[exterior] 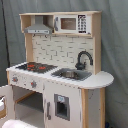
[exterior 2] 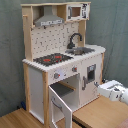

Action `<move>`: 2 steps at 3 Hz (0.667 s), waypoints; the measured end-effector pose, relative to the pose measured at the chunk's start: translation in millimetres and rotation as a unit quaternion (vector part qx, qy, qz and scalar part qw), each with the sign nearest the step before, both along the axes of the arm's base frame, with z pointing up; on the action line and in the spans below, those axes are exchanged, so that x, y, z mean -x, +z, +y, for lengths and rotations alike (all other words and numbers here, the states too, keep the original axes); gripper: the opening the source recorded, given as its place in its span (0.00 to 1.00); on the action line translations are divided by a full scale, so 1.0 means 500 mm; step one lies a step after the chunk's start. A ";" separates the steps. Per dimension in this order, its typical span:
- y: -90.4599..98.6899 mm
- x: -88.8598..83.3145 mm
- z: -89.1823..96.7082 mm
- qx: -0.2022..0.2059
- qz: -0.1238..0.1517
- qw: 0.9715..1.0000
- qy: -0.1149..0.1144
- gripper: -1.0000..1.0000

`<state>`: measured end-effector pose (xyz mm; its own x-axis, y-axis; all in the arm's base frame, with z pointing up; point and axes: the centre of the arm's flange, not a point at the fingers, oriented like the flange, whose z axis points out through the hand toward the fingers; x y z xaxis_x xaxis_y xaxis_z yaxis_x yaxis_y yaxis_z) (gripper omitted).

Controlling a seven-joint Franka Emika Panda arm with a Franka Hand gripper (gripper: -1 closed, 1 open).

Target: Play with the kitchen

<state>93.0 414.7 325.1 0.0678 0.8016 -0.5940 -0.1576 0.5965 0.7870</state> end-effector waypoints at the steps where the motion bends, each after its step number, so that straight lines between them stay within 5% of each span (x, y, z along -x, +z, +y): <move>1: -0.008 -0.002 0.013 -0.023 0.002 0.999 -0.025 1.00; 2: 0.018 0.009 0.037 -0.039 -0.011 0.998 -0.051 1.00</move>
